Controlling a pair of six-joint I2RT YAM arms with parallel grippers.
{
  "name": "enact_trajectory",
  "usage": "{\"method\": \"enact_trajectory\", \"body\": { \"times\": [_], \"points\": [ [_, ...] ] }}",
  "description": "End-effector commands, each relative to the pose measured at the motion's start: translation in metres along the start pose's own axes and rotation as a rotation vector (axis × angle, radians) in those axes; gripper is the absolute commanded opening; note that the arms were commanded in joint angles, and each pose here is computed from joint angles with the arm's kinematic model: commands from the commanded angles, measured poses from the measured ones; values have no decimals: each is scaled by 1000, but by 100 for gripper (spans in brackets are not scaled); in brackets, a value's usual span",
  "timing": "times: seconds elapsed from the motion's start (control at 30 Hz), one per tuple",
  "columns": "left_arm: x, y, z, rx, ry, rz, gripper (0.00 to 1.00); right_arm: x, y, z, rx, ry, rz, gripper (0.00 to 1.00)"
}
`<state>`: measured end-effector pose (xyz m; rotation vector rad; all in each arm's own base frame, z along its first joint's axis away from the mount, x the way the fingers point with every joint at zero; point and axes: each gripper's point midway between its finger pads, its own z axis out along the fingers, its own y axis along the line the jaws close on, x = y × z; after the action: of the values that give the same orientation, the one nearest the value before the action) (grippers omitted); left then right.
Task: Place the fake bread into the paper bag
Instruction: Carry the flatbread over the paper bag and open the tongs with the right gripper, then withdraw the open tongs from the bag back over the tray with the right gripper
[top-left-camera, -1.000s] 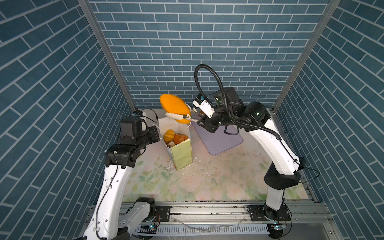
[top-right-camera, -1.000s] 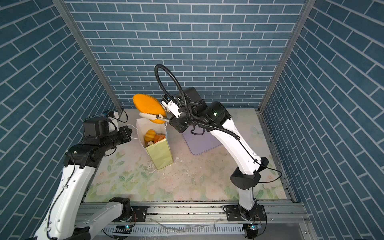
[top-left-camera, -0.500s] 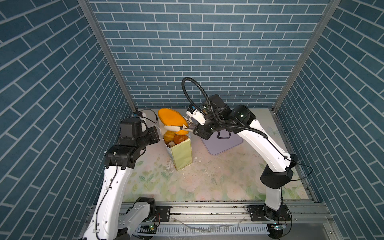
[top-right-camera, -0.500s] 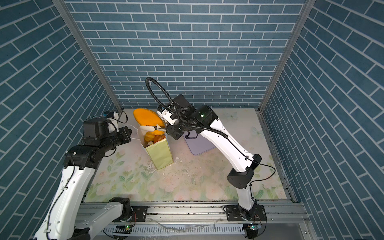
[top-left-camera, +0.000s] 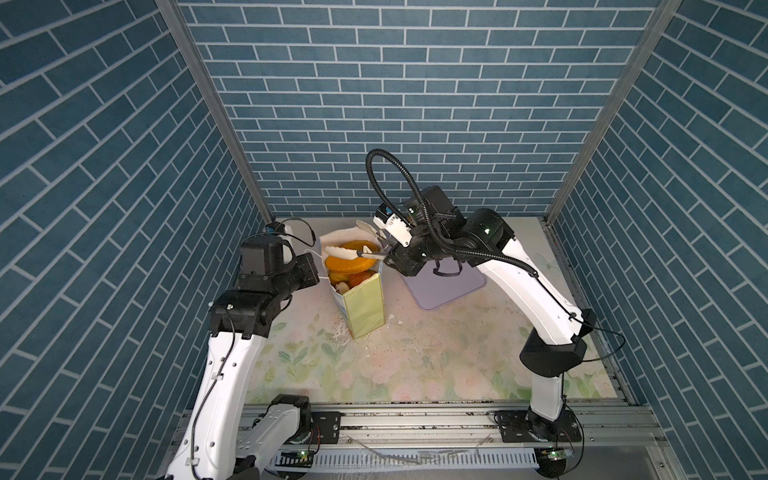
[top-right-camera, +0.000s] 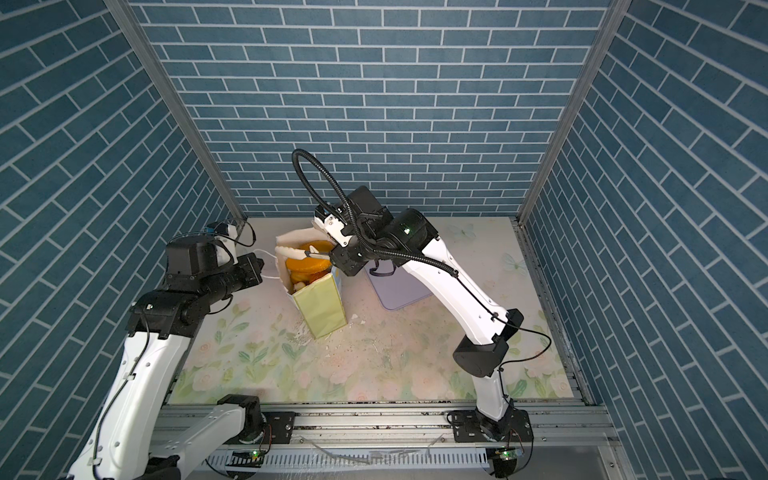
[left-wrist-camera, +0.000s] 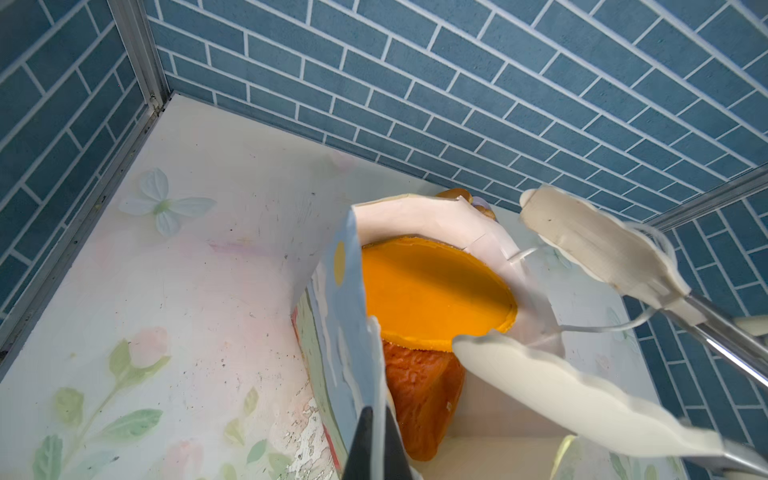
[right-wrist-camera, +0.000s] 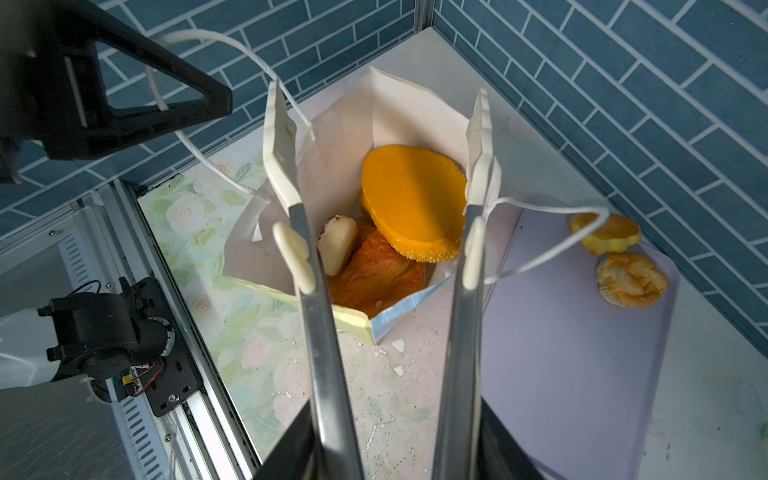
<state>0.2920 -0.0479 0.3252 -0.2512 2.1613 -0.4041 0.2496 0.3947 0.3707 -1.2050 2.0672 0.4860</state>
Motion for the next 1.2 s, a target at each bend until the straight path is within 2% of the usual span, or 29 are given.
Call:
{"method": "enact_trajectory", "body": {
  "times": [0.0, 0.17, 0.3, 0.43, 0.57, 0.77, 0.9, 1.17],
  "points": [
    [1, -1, -1, 3, 2, 3, 0, -30, -3, -25, 27, -139, -7, 49],
    [0, -1, 1, 2, 5, 3, 0, -55, -20, -53, 114, -260, -16, 48],
    [-1, -1, 0, 0, 1, 4, 0, -63, -51, -76, 208, -317, 30, 47],
    [-1, 0, 0, -6, -2, 5, 0, -52, -93, -88, 300, -306, 104, 47],
    [-2, 0, 0, -7, -4, 3, 0, -29, -144, -83, 377, -252, 203, 47],
    [-1, 3, 0, -23, 0, 7, 0, 14, -217, -53, 464, -130, 320, 47],
    [1, 5, 2, -32, 5, 4, 0, 40, -257, -16, 444, -66, 404, 48],
    [3, 10, 8, -56, 23, 17, 0, 72, -297, 92, 362, 37, 455, 47]
  ]
}}
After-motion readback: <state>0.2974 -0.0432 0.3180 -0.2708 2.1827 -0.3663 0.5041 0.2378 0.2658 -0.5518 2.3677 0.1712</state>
